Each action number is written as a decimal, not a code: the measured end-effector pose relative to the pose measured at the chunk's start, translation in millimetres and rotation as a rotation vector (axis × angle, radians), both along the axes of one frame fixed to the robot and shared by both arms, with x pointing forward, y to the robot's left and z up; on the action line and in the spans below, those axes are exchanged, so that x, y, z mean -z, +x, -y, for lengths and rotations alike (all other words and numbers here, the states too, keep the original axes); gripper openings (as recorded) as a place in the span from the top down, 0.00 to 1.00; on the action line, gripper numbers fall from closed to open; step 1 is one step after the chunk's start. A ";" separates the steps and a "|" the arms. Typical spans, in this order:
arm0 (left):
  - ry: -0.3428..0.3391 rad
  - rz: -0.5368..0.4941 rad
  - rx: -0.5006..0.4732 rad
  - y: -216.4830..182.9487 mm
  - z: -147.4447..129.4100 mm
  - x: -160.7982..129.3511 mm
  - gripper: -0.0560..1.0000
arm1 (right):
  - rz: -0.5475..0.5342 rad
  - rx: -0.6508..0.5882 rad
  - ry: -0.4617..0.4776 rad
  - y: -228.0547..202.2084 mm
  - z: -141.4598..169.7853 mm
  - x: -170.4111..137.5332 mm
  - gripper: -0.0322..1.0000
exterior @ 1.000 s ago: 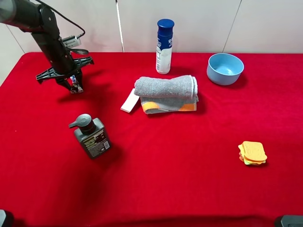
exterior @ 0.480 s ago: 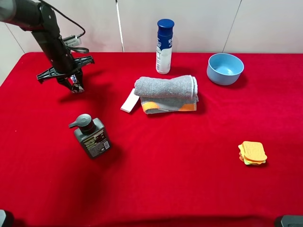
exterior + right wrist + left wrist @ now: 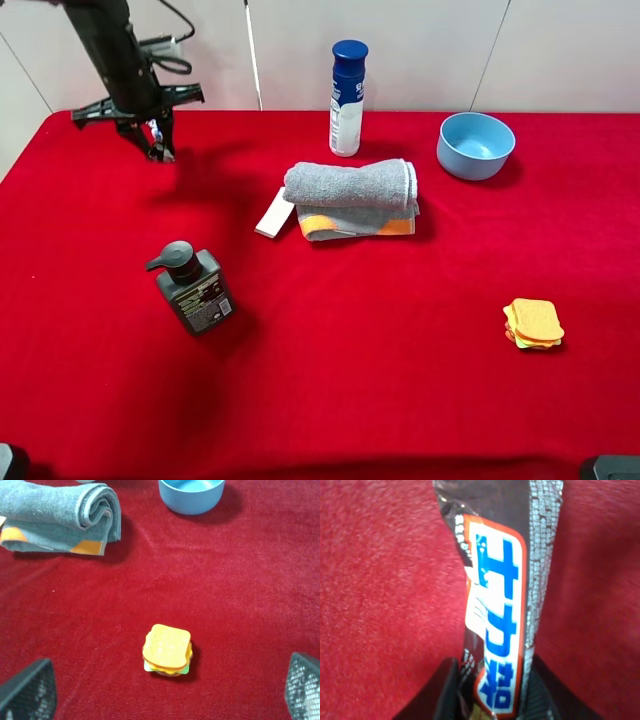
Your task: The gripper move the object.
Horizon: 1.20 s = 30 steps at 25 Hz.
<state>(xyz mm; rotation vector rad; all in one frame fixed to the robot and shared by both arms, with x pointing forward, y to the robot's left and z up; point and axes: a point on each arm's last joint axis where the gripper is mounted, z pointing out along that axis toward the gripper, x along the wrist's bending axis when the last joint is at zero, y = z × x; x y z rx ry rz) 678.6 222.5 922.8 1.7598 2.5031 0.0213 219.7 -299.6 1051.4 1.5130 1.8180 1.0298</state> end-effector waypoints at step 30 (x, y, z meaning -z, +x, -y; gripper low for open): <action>-0.110 0.231 0.798 -47.0 200.5 -81.6 0.69 | 0.000 0.000 0.000 0.0 0.0 0.0 0.30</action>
